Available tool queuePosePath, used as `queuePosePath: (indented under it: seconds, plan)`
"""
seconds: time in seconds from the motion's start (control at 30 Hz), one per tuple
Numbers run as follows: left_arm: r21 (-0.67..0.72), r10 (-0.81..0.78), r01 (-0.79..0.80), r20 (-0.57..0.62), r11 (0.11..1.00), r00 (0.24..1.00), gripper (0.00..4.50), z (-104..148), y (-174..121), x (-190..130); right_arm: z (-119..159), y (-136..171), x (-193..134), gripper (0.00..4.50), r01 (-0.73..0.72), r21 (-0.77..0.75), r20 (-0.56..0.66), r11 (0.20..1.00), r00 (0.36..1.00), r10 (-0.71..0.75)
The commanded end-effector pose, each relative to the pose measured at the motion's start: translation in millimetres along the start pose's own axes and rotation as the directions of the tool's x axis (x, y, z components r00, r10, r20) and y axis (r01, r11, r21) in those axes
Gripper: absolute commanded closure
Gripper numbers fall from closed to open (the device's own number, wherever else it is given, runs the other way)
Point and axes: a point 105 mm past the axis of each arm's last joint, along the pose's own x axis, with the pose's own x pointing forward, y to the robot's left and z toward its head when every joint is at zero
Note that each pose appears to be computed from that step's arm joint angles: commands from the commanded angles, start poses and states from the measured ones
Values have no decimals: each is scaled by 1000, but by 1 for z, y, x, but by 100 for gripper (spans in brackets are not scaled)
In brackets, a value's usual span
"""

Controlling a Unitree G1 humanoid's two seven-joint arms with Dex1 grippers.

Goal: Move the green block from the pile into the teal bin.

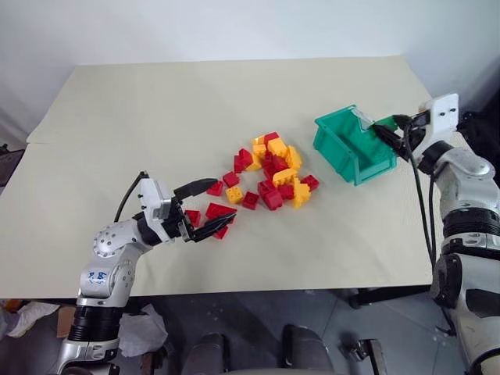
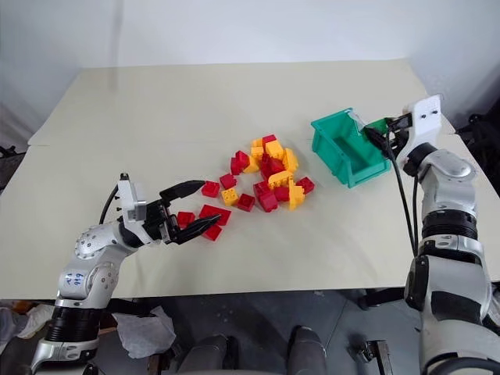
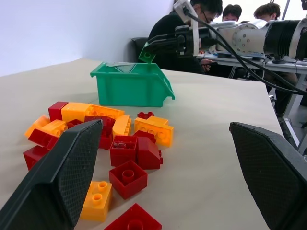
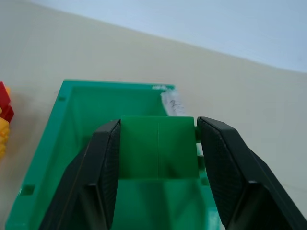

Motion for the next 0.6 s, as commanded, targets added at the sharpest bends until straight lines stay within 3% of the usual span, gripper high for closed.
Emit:
queuePosePath:
  seconds: [0.03,0.23,0.33,0.43,0.47,0.6]
  plan:
    - [34,6,-6,4,999,1000,0,6,2,-2,10,2,4,207,-22,-7,36,1000,999,22]
    - [35,59,-58,-11,998,998,0,5,6,-13,14,-3,-1,5,-17,-41,59,999,998,19]
    - [49,101,-100,-14,994,995,0,6,11,-18,22,-5,-8,5,-44,-68,94,997,994,51]
    - [82,160,-155,-59,985,985,0,4,20,-31,39,5,-21,5,-150,-122,191,981,966,172]
    - [97,182,-173,-86,980,980,0,2,23,-38,47,15,-30,5,-236,-137,248,962,932,264]
    - [149,230,-208,-150,967,962,0,1,28,-60,41,53,-64,5,-470,-121,276,874,830,485]
